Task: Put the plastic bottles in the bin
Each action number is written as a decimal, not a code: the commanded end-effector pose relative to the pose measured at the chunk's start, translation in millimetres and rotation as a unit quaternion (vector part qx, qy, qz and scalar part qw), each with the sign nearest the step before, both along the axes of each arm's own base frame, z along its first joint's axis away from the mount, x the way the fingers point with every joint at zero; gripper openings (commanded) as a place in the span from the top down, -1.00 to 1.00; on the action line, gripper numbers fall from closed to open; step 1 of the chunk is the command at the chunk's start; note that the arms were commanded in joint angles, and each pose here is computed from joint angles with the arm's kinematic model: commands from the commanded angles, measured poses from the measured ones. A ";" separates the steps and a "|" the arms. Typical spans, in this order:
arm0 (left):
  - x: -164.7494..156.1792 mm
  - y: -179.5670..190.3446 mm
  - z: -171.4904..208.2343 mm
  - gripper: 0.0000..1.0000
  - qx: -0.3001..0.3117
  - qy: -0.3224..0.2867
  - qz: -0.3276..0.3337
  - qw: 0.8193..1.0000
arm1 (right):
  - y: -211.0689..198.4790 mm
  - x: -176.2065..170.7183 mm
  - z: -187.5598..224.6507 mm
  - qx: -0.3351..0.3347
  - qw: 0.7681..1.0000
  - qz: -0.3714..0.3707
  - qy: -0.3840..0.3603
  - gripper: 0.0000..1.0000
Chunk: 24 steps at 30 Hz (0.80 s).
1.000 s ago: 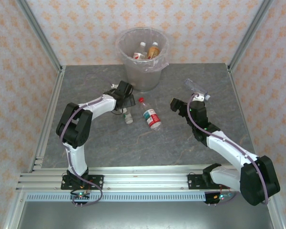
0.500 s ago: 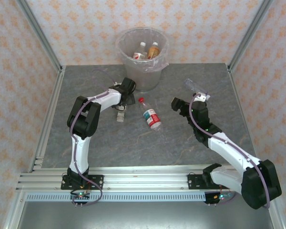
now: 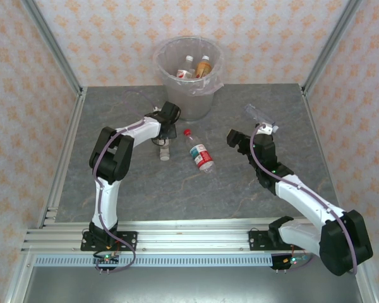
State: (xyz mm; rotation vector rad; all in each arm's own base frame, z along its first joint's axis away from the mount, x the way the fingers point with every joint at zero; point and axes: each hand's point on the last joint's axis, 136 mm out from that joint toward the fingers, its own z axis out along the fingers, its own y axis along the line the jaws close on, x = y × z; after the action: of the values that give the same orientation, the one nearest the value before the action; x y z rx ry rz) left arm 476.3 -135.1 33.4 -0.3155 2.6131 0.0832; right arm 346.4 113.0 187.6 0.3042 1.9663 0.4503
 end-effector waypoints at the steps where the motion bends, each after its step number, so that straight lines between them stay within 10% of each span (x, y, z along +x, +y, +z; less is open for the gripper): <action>1: -1.3 2.4 30.7 0.01 -0.008 -0.026 -0.007 1.000 | 1.0 2.6 1.5 -0.004 1.000 -0.003 -0.001 -0.98; 16: -19.9 7.6 97.6 1.00 -0.043 -0.109 -0.009 0.993 | 3.0 3.8 0.8 0.000 1.000 0.000 0.001 -0.99; 24: -27.1 24.1 150.3 1.00 -0.034 -0.170 0.016 0.985 | 6.3 6.9 1.2 0.002 1.000 0.005 0.001 -0.99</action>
State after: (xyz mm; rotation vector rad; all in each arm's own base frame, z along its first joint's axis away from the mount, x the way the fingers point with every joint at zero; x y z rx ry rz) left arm 449.0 -125.4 156.0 -0.3208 2.3685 -0.0865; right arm 348.4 114.6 175.9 0.3021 2.0002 0.4387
